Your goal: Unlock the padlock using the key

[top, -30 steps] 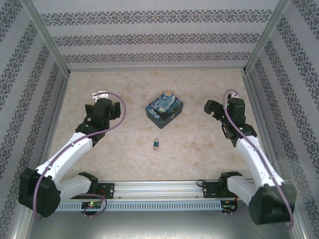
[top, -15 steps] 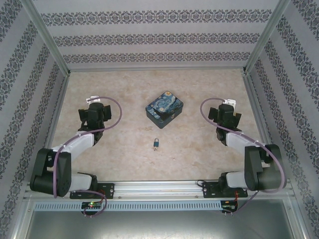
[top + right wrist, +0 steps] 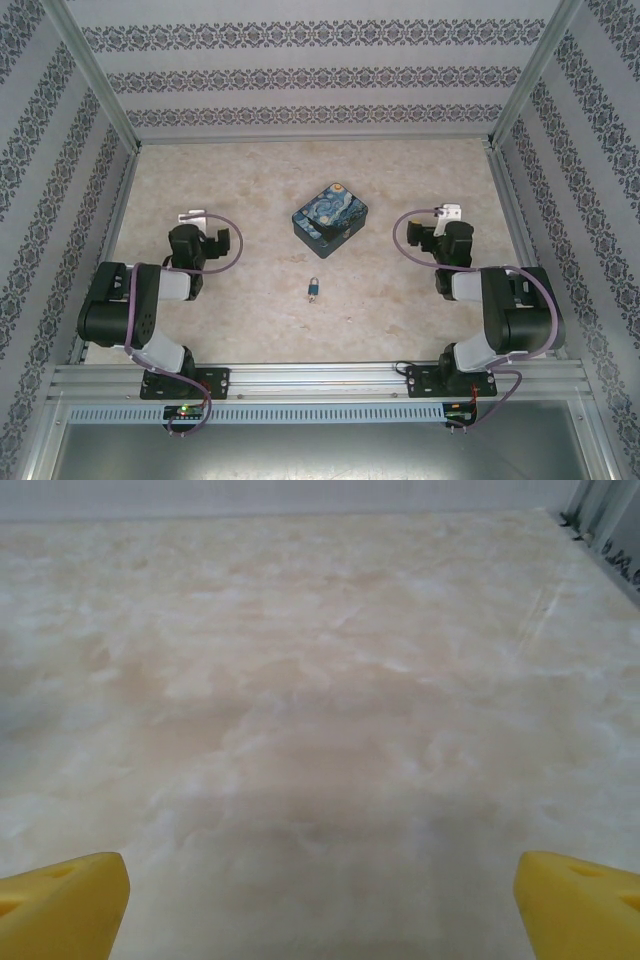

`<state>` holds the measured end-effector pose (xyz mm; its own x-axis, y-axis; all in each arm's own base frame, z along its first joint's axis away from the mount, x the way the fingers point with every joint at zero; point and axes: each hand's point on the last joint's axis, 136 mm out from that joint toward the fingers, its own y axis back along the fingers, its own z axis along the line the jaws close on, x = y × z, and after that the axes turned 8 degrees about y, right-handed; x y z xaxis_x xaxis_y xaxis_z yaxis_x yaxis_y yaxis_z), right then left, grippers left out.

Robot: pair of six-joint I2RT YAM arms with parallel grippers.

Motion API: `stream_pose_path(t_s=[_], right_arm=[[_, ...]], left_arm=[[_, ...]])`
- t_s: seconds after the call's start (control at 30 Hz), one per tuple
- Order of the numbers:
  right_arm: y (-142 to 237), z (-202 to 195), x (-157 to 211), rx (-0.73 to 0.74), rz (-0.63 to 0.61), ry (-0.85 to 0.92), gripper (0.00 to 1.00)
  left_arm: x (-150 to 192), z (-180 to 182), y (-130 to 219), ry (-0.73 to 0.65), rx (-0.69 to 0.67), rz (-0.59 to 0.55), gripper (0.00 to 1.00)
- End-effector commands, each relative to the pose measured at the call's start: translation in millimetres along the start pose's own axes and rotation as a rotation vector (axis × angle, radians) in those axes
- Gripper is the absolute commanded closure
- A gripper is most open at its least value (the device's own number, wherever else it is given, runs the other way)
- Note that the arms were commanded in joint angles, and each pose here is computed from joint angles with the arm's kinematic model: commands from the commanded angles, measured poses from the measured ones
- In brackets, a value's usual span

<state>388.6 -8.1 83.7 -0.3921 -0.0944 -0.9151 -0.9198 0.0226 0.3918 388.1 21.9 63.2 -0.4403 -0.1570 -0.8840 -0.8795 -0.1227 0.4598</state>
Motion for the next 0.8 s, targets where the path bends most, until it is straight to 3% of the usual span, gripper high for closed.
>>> stream_pose_path(t_s=[0.0, 0.17, 0.77], right_arm=[[-0.7, 8.2, -24.4, -0.048, -0.084, 0.003, 0.02], [4.0, 1.4, -24.0, 0.083, -0.088, 0.035, 0.02], [1.4, 1.3, -23.5, 0.045, -0.079, 0.016, 0.02]], left_arm=[[-19.0, -15.9, -0.3, -0.003, 0.096, -0.054, 0.00], [-19.4, -15.8, -0.4, -0.002, 0.096, -0.060, 0.00], [-19.0, -15.6, -0.7, -0.001, 0.094, -0.056, 0.00]])
